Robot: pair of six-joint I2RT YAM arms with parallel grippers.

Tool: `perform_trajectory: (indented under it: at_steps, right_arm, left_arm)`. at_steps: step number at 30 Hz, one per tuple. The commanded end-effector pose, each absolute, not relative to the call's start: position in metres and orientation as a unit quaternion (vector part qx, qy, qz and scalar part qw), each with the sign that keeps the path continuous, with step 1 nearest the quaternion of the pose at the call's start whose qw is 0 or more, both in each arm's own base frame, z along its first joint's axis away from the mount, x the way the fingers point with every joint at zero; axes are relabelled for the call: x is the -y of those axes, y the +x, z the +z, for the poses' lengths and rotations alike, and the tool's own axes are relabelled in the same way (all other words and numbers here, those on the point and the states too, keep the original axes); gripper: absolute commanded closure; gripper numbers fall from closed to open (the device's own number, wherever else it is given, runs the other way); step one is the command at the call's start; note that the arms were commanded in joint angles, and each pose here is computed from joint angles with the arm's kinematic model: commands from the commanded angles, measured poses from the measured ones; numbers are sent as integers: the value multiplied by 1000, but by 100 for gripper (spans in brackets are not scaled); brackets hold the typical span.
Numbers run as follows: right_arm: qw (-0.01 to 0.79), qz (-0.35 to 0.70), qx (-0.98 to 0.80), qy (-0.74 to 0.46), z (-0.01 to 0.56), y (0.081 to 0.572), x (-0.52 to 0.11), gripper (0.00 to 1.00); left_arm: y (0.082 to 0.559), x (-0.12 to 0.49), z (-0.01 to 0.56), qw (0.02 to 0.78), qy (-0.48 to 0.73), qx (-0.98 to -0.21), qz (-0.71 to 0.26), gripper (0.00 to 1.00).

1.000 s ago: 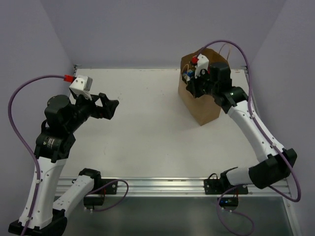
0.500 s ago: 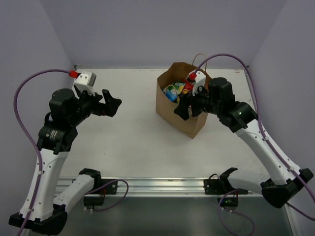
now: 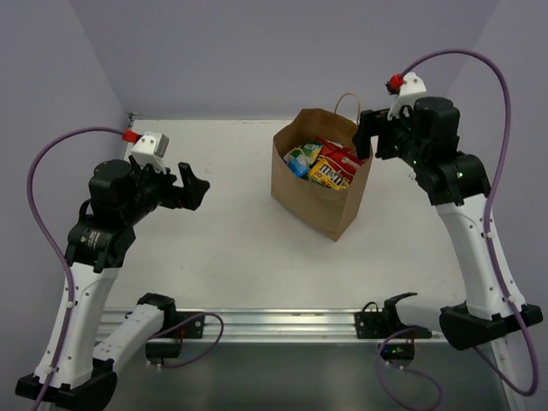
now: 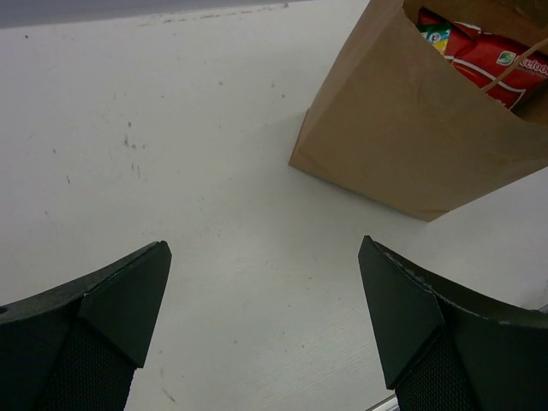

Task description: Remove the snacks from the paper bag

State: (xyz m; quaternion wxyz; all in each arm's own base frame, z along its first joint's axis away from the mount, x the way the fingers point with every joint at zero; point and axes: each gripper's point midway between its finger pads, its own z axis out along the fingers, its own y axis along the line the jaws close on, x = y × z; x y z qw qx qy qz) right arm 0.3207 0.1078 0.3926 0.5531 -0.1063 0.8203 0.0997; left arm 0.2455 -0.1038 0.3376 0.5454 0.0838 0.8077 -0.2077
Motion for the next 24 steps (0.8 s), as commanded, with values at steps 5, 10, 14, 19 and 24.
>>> perform_trajectory:
  at_steps: [5,10,14,19,24]
  right_arm:
    - [518,66,-840,-145,348,387,-91,18]
    - [504,84,-844,-164,331,416,-87,24]
    - [487,114,-842,-201,318,427,-103,37]
    - [470,133,-845,-220,304,431,-112,52]
    - [489,129,-834,-218,317,431,-111,75]
  left_arm:
    - [237,111,338,548,103,-799,-226,0]
    - [236,116,340,547,118,-794,-237,0]
    - [238,118,339,544,122,-795,-239,0]
    - [242,122,342,541,124,-795,-246,0]
    - [249,127,358,545,126,-789,-255,0]
